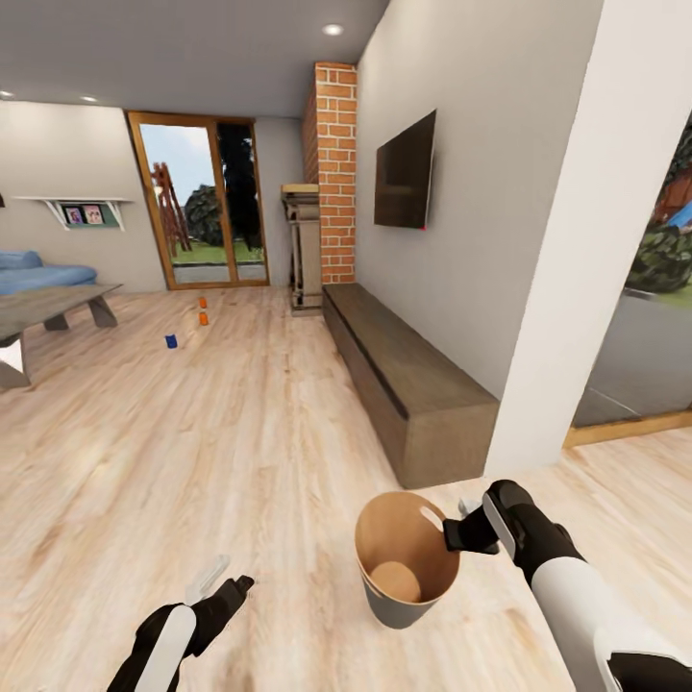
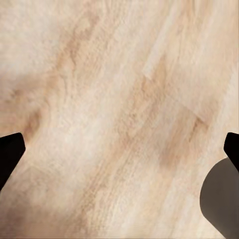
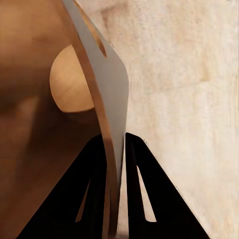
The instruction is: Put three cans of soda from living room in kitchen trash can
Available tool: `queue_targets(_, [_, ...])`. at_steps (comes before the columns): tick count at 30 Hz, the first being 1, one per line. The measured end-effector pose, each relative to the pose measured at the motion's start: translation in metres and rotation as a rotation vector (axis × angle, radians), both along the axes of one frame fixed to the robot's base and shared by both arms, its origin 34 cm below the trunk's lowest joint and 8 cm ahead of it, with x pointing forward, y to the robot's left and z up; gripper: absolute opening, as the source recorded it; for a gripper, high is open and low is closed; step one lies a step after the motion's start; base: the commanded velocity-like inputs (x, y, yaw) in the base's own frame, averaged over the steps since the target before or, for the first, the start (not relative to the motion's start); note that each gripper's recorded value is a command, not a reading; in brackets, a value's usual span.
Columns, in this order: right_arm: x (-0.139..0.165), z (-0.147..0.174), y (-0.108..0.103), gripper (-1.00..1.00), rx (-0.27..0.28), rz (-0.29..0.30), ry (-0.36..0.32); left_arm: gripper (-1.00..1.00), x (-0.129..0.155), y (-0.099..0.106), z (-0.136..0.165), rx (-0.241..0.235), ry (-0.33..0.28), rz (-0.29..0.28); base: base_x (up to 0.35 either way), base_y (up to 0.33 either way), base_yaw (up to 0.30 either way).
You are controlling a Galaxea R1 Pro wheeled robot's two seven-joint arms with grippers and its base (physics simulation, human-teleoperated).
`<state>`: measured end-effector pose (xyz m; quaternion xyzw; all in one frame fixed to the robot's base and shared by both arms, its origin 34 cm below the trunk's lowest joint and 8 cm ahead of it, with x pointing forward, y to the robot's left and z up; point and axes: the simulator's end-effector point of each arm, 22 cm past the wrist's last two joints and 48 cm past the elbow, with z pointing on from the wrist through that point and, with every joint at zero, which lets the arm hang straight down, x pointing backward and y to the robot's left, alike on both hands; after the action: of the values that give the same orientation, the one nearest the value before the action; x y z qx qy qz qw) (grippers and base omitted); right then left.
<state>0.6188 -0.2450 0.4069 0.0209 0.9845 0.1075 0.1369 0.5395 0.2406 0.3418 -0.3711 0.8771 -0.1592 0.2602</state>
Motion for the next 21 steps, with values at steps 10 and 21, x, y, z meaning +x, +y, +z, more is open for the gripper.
queue_targets(10, [0.0002,0.0002,0.0005,-1.00,0.002,0.000,0.000,1.00,-0.0016,-0.0011,-0.0022,0.005,0.006,-0.004,0.218,0.297,0.287])
queue_targets(21, [0.0002,0.0002,-0.0016,-1.00,-0.002,-0.001,0.000,1.00,-0.0021,-0.0028,-0.0028,0.006,0.008,-0.009,0.283,0.221,0.148])
